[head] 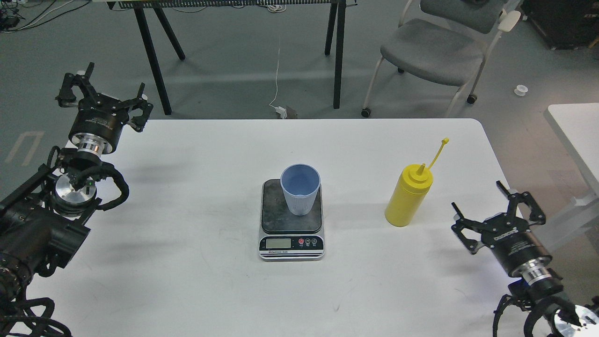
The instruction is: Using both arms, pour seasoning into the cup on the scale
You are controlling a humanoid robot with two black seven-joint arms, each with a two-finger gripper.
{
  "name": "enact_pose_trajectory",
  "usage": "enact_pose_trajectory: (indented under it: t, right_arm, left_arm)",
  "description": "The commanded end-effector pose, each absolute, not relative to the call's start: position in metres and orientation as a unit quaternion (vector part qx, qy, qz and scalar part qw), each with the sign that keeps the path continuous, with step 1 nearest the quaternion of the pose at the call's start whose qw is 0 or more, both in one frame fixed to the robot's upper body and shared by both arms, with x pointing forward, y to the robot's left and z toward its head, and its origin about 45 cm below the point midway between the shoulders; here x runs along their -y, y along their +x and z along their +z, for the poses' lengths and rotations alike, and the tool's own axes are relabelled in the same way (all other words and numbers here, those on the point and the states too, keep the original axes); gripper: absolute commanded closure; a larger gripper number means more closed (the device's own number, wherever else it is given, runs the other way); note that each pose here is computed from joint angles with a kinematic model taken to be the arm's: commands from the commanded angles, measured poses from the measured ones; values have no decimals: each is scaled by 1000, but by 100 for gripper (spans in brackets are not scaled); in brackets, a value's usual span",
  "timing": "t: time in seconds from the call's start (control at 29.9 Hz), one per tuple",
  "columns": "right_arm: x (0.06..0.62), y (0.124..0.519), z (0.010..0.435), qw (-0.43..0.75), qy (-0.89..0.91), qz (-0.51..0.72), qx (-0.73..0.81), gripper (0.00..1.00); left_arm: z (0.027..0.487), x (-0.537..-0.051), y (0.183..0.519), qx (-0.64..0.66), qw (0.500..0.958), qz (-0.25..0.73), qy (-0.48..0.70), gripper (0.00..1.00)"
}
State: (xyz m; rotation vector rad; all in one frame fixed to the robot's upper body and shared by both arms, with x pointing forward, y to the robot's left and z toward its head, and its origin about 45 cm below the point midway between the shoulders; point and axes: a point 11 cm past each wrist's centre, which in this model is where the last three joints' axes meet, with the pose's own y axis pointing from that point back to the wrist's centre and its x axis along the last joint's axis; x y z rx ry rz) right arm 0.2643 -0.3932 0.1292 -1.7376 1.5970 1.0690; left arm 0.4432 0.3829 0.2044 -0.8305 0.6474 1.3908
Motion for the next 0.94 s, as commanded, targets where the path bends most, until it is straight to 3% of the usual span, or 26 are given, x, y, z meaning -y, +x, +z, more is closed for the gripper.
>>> enact_pose_trajectory:
  t: [0.0, 0.3, 0.5, 0.63, 0.9]
  right_arm:
    - [425, 273, 147, 276, -643, 361, -617, 1]
    - [476, 359, 203, 327, -631, 255, -656, 1]
    - [459, 419, 230, 337, -639, 253, -643, 1]
    - [441, 438, 221, 356, -623, 270, -642, 0]
    - [430, 438, 204, 355, -614, 285, -645, 0]
  left_arm:
    - [203, -383, 443, -285, 641, 611, -366, 0]
    - [191, -384, 435, -293, 633, 616, -366, 0]
    - [182, -385, 430, -300, 627, 620, -363, 0]
    - [182, -385, 429, -301, 626, 620, -364, 0]
    - [183, -386, 430, -299, 627, 620, -365, 0]
